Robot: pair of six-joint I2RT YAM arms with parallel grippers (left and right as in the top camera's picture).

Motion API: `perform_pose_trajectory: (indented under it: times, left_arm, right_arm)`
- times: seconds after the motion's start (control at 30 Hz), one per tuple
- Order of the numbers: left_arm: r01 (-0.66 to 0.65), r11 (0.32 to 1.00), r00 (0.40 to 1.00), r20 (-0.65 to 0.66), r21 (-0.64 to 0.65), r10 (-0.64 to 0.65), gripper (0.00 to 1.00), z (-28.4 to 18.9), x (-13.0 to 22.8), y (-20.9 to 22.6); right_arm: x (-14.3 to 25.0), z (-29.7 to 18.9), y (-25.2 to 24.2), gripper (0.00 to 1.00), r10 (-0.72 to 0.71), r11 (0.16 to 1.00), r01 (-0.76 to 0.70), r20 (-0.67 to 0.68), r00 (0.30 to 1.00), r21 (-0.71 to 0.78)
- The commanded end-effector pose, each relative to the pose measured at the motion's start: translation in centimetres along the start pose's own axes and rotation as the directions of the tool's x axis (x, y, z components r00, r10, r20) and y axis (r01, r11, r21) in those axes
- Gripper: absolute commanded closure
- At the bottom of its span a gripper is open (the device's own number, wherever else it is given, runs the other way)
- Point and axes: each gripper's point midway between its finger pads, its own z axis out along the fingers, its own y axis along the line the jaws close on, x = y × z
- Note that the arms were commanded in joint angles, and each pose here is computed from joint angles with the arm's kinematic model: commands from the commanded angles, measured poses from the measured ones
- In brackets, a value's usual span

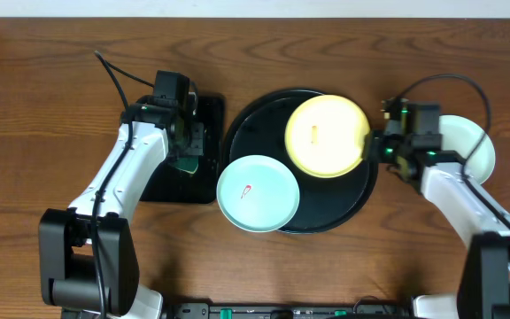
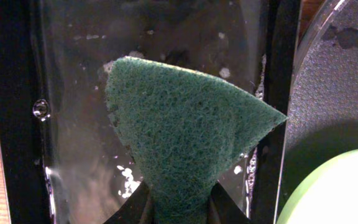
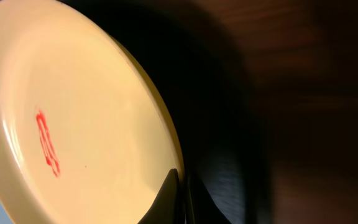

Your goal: Clean dirty plates on tray and stack at the side

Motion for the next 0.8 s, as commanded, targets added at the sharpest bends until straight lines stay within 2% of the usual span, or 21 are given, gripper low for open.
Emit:
perform_pose_trajectory:
  times: [0.0, 0.17, 0.37, 0.53, 0.63, 0.77]
  left_arm:
    - [0.008, 1.0, 0.998, 0.054, -0.001, -0.008, 0.93, -1.4, -1.4, -0.1]
    - [0.005, 0.999, 0.992, 0.123, 0.036, -0.01, 0.93, -3.2, -2.7, -0.7]
    - [0.07, 0.944, 0.973, 0.188, 0.323, -0.136, 0.92, -5.4, -4.9, -6.4]
    - [0.045, 0.901, 0.955, 0.245, 0.432, -0.165, 0.93, -5.8, -6.8, -12.0]
    - [0.051, 0.873, 0.956, 0.23, 0.485, -0.184, 0.93, -4.9, -6.8, -15.7]
    - [0.117, 0.83, 0.964, 0.138, 0.545, -0.227, 0.93, -1.9, -5.5, -20.9]
  right_arm:
    - [1.1, 2.3, 0.3, 0.99, 0.034, 0.999, -0.033, -0.033, 0.999, 0.029]
    - [1.8, 3.4, -0.5, 0.99, 0.106, 0.991, -0.102, -0.034, 0.994, 0.088]
    - [2.9, 3.2, -1.5, 0.99, 0.19, 0.972, -0.179, -0.061, 0.98, 0.15]
    - [3.1, 3.2, -1.6, 0.99, 0.191, 0.972, -0.179, -0.069, 0.979, 0.153]
    - [3.1, 3.2, -1.6, 0.99, 0.191, 0.972, -0.179, -0.07, 0.979, 0.153]
    - [3.3, 3.2, -1.6, 0.99, 0.192, 0.972, -0.179, -0.074, 0.979, 0.155]
